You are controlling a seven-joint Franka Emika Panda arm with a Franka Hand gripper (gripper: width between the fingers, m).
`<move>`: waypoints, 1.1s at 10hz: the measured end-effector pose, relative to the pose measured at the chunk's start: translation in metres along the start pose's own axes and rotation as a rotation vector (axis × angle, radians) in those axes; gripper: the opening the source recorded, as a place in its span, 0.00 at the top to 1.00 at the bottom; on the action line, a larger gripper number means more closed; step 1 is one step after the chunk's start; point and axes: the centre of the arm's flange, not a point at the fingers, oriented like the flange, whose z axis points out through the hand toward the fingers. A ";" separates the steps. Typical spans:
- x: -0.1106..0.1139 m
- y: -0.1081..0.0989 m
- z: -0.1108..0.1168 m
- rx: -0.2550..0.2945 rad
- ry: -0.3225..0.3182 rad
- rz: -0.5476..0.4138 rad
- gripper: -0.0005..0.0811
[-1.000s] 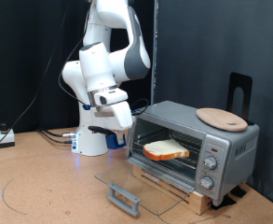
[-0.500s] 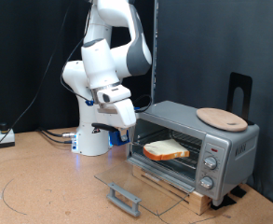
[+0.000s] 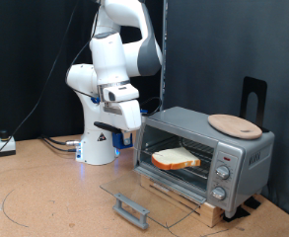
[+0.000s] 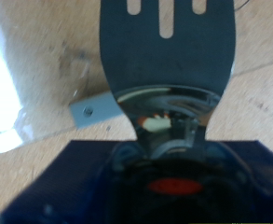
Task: Make a piece of toast with the oven
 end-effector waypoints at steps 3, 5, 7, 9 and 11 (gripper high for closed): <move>-0.007 -0.002 0.017 -0.009 -0.049 -0.007 0.49; -0.008 -0.011 0.029 -0.001 -0.060 -0.007 0.49; -0.006 -0.020 0.038 0.010 -0.049 0.004 0.49; 0.001 -0.029 0.041 0.018 -0.017 0.010 0.49; 0.010 -0.036 0.041 0.025 0.008 0.000 0.49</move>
